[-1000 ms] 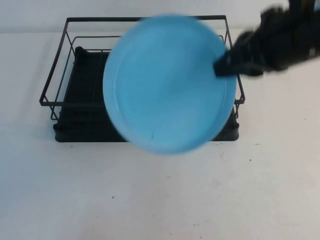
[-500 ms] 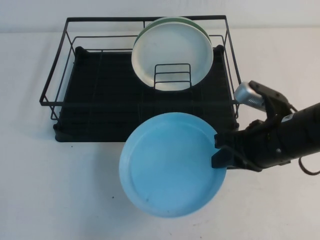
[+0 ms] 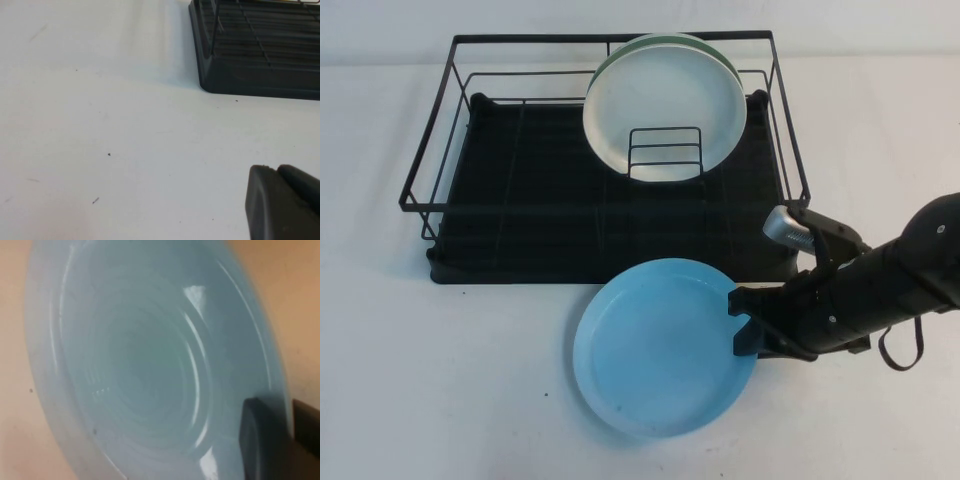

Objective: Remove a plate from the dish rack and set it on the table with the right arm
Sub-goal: Place the plate from the table

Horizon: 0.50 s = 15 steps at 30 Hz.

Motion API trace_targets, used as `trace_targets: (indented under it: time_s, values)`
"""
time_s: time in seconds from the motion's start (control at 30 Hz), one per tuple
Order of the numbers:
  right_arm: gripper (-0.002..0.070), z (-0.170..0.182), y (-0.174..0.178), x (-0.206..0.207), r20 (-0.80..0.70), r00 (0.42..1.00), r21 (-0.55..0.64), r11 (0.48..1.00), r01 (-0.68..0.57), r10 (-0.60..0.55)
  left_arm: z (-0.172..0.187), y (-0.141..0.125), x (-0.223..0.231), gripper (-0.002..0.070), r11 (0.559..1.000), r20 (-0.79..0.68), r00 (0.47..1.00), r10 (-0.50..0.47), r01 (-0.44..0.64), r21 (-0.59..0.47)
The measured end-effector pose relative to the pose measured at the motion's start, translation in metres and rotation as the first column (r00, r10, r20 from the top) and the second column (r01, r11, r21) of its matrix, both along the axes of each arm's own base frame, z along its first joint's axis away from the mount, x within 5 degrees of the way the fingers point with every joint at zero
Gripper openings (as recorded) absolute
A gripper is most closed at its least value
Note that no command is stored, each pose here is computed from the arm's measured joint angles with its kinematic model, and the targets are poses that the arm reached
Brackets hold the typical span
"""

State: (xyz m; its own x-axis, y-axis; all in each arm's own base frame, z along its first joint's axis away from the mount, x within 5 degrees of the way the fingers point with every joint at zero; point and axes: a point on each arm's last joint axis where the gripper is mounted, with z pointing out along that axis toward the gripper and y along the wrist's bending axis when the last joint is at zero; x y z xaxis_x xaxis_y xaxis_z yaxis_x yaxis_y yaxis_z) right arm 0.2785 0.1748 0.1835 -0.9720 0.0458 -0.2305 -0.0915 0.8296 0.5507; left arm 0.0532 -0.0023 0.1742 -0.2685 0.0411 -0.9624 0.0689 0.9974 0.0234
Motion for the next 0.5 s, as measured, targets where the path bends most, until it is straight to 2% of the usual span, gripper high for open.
trace_targets:
  time_s: [0.17, 0.23, 0.4, 0.5]
  values:
    - [0.0055, -0.0058, 0.0007, 0.0022, 0.005, 1.000, -0.008, 1.000, -0.010, 0.010, 0.0000, 0.0000, 0.0000, -0.0004, 1.000, 0.000, 1.000, 0.000, 0.000, 0.000]
    - [0.0099, -0.0071, 0.0006, 0.0031, 0.013, 1.000, -0.013, 1.000, -0.013, 0.013, 0.0000, 0.0000, 0.0000, -0.0004, 1.000, 0.000, 1.000, 0.000, 0.000, 0.000]
    - [0.0289, -0.0076, -0.0001, 0.0056, 0.038, 0.999, -0.021, 1.000, -0.002, 0.003, 0.0000, 0.0000, 0.0000, -0.0004, 1.000, 0.000, 1.000, 0.000, 0.000, 0.000]
    - [0.0344, -0.0075, -0.0003, 0.0064, 0.046, 0.999, -0.023, 1.000, 0.002, -0.001, 0.0000, 0.0000, 0.0000, -0.0004, 1.000, 0.000, 1.000, 0.000, 0.000, 0.000]
